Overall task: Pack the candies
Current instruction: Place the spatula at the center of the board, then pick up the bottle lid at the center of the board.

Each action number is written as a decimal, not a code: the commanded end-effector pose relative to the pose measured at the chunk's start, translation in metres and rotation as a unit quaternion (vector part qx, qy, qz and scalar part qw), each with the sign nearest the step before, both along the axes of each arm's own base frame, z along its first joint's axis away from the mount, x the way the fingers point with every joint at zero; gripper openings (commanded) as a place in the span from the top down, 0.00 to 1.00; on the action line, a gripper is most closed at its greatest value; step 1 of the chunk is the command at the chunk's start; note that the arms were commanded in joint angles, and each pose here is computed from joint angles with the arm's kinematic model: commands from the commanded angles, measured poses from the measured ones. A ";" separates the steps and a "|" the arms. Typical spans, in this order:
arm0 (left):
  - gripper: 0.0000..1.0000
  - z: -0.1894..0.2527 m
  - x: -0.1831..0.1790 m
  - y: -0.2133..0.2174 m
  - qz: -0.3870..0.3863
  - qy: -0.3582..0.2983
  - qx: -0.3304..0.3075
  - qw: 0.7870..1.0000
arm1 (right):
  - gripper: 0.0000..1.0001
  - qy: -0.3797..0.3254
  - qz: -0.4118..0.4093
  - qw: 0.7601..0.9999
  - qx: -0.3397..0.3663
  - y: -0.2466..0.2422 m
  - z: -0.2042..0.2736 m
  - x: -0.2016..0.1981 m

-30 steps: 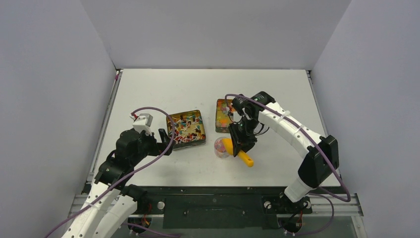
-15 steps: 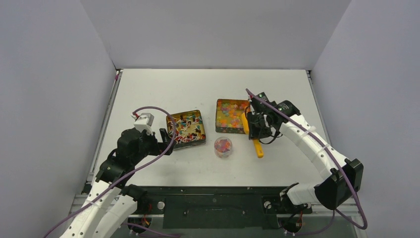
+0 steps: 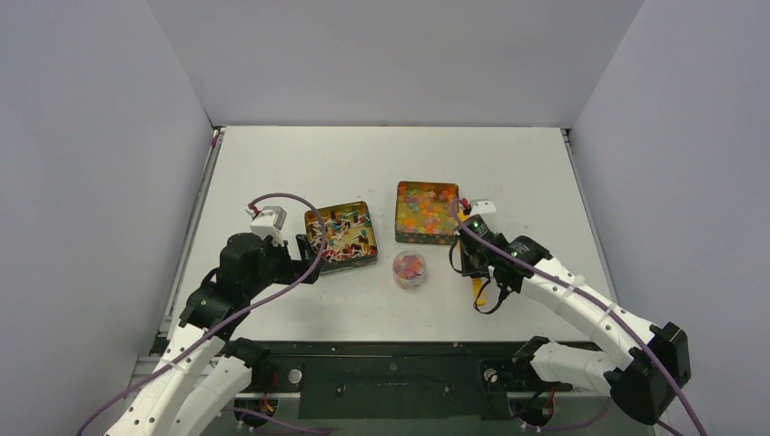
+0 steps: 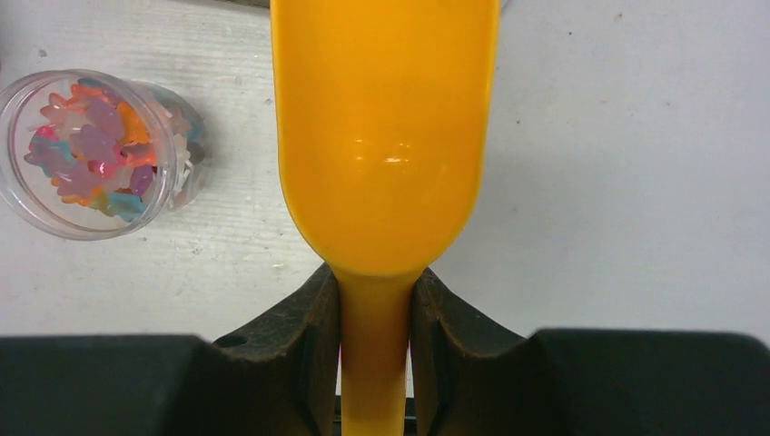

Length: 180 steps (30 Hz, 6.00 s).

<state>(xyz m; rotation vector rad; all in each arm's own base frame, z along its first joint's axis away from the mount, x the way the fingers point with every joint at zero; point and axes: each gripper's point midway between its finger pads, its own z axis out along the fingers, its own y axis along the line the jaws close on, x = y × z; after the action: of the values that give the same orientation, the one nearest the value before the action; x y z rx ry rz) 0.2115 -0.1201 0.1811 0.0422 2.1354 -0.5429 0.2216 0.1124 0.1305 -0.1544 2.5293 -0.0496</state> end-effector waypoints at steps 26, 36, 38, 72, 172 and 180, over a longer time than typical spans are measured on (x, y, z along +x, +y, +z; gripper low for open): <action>0.04 0.009 0.010 -0.004 -0.003 -0.020 -0.004 1.000 | 1.00 -0.102 -0.187 0.975 0.062 -0.011 -0.092 0.000; 0.04 0.007 0.010 -0.004 -0.002 -0.015 -0.001 1.000 | 0.90 -0.082 -0.204 0.973 0.074 -0.018 -0.106 -0.003; 0.04 0.007 0.010 -0.004 -0.002 -0.015 -0.001 1.000 | 0.89 -0.078 -0.209 0.972 0.074 -0.022 -0.108 -0.004; 0.04 0.005 0.011 -0.005 -0.003 -0.011 0.000 1.000 | 0.20 -0.157 -0.202 0.965 0.054 -0.069 0.033 0.074; 0.04 0.008 0.011 -0.002 0.007 -0.017 0.002 1.000 | 0.30 0.031 -0.121 0.992 0.034 -0.039 -0.093 0.159; 0.04 0.009 0.011 -0.001 0.007 -0.020 0.000 1.000 | 0.32 -0.017 -0.123 0.992 0.020 -0.048 -0.043 0.161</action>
<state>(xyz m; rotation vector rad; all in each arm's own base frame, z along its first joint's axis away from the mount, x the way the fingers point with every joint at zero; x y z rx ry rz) 0.2149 -0.1185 0.1733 0.0314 2.1669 -0.5139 0.3692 0.0737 0.0340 0.1640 2.6327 -0.0703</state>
